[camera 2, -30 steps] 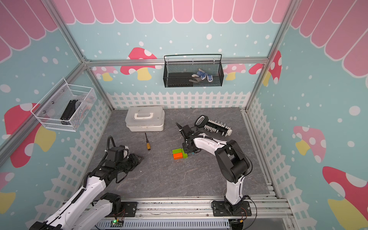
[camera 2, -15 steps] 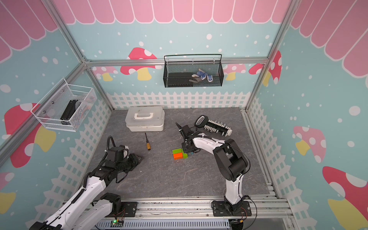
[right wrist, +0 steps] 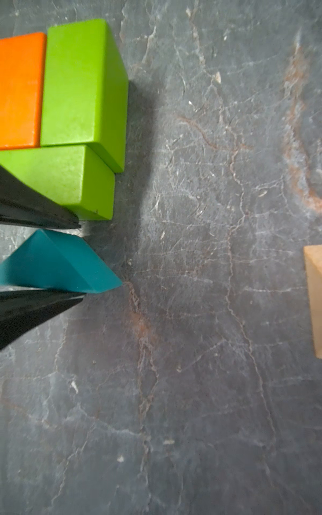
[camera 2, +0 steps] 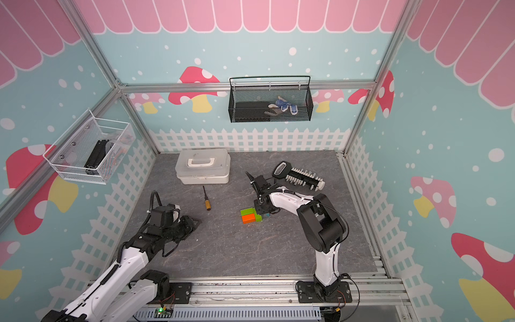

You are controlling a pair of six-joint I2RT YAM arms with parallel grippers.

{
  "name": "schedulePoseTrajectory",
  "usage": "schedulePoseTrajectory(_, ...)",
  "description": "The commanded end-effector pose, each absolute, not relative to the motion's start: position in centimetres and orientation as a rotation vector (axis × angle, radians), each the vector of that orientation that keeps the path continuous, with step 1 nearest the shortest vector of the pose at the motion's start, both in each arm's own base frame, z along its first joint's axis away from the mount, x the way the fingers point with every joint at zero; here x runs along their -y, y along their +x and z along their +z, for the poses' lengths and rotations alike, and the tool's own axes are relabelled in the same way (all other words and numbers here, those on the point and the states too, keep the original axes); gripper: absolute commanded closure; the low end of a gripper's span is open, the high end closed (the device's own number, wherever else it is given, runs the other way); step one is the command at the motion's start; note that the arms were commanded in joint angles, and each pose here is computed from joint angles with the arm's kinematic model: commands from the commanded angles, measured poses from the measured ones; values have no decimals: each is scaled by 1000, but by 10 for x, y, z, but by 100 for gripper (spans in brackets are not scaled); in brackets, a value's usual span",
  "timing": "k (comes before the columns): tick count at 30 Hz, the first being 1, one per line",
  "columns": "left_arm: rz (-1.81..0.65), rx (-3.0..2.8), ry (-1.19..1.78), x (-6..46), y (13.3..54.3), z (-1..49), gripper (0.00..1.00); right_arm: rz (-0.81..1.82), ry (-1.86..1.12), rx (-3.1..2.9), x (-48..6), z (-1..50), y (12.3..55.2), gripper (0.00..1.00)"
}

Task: Assemble a piece of candy with building blocks
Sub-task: Assemble the building block at the center of the board.

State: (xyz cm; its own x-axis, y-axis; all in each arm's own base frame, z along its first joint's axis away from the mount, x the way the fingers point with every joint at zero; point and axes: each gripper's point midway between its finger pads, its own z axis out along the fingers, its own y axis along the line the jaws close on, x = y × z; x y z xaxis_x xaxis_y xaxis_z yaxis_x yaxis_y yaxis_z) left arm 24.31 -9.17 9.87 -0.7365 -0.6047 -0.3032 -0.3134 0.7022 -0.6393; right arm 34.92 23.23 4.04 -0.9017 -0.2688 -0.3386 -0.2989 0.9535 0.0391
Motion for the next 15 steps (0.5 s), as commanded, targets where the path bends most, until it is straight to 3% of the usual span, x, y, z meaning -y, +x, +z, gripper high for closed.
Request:
schedulePoseTrajectory(1, -789, -2395, -724, 91, 242, 97, 58, 133, -370, -2689, -231, 80, 362, 64)
schedulePoseTrajectory(8, -783, -2398, -727, 90, 243, 96, 59, 101, -383, -2572, -236, 133, 391, 54)
schedulePoseTrajectory(15, -786, -2383, -709, 91, 248, 102, 59, 85, -394, -2618, -247, 111, 439, 50)
